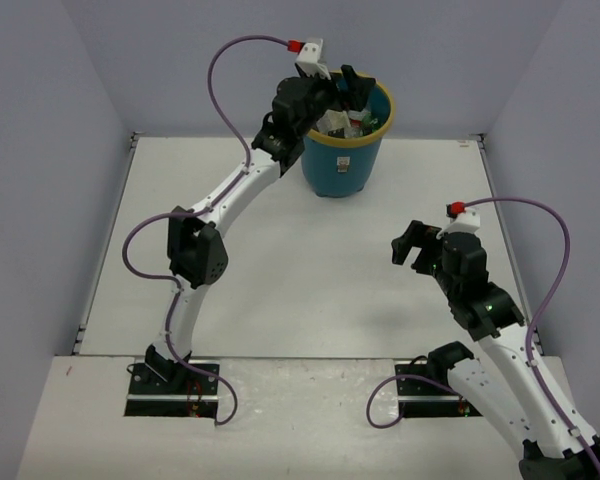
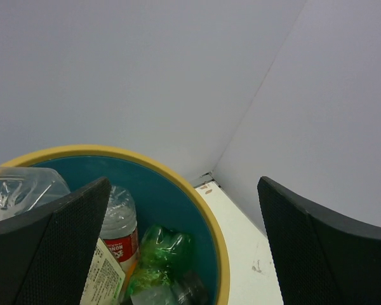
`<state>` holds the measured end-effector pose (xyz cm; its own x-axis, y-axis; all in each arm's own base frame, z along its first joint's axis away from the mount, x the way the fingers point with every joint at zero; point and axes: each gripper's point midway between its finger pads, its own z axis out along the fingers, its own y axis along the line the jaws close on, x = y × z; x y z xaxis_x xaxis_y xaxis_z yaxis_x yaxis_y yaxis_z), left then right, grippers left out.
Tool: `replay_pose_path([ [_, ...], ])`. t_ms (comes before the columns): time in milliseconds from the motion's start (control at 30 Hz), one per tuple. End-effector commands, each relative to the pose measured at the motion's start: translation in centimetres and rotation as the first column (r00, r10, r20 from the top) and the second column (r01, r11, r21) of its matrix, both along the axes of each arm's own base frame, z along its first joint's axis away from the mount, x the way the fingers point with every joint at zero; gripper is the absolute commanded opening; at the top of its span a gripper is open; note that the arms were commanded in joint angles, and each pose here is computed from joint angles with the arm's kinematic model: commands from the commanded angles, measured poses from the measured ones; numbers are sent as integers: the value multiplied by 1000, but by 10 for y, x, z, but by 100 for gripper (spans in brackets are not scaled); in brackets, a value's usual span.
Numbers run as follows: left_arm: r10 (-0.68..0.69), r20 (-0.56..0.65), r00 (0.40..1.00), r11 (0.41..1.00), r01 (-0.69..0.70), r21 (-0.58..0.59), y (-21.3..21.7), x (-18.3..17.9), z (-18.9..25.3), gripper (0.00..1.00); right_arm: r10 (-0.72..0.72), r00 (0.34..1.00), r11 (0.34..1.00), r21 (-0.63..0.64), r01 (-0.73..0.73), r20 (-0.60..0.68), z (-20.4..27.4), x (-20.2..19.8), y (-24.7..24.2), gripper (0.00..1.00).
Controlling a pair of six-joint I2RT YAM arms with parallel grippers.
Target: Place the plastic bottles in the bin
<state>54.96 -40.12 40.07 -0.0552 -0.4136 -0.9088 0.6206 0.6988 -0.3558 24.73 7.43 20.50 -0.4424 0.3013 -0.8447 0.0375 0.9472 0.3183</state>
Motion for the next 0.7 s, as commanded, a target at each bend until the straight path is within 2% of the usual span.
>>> replay_pose_path([
  [0,33,76,997,998,-29,-59,14,-13,53,100,-13,1000,1000,-9,13,20,2,2,-3,99],
  [267,93,58,994,995,-92,-25,31,-21,72,100,-34,999,999,-11,35,34,5,2,-7,99],
  [333,103,76,992,995,-103,-4,42,-33,89,100,-37,999,999,-7,37,35,5,1,-8,99],
  [433,115,67,991,988,-121,95,68,-66,107,100,-47,998,999,-7,47,34,4,2,-9,99],
  [500,149,-8,989,970,-144,198,84,-76,69,100,-53,998,999,-10,54,31,2,2,-10,99],
  [567,255,-59,965,935,-230,269,127,-105,37,100,-62,997,998,-6,62,34,4,3,-11,99],
  [633,304,-51,951,924,-282,259,158,-134,39,100,-60,998,998,1,60,33,4,2,-10,99],
  [667,339,-96,936,907,-298,298,170,-142,5,100,-60,998,998,7,60,32,4,2,-9,99],
])
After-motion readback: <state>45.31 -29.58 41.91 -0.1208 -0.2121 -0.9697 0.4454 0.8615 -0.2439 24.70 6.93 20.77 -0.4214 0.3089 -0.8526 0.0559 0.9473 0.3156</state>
